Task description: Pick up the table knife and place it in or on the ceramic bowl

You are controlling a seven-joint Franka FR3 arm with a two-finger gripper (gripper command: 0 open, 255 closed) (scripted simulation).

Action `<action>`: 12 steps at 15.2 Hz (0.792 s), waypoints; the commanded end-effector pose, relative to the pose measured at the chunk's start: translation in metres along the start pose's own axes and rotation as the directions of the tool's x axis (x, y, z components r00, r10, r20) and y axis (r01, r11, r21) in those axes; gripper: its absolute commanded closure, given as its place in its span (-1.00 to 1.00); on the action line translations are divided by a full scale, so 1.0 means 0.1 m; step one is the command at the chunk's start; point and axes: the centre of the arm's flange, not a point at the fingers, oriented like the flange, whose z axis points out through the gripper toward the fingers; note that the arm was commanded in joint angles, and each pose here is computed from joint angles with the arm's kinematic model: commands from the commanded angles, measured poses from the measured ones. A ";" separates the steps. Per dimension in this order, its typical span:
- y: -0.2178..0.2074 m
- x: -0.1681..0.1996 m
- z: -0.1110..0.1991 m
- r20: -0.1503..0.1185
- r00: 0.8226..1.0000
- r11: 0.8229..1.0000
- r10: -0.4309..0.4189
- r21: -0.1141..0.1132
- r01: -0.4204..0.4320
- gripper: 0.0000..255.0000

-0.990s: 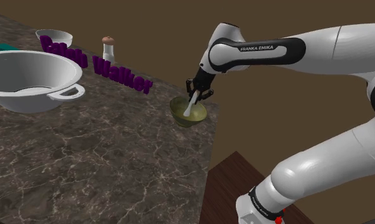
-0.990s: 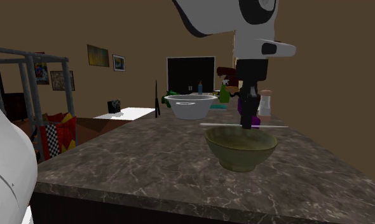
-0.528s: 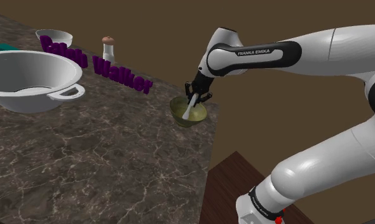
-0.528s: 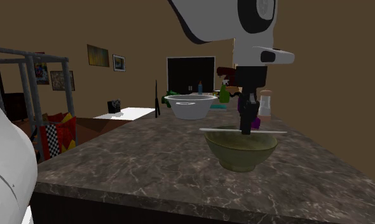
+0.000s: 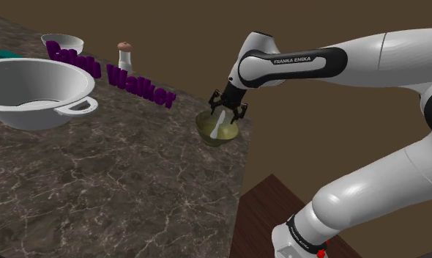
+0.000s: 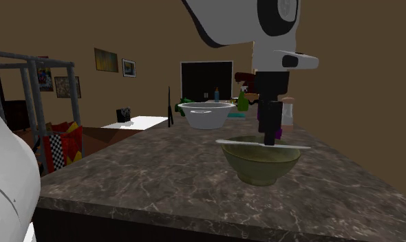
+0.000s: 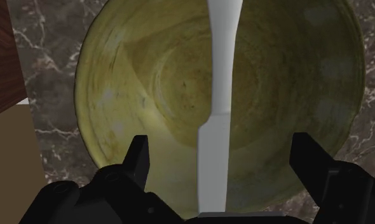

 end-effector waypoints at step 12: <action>0.00 0.00 -0.50 0.000 1.000 1.000 0.000 0.000 0.000 -1.00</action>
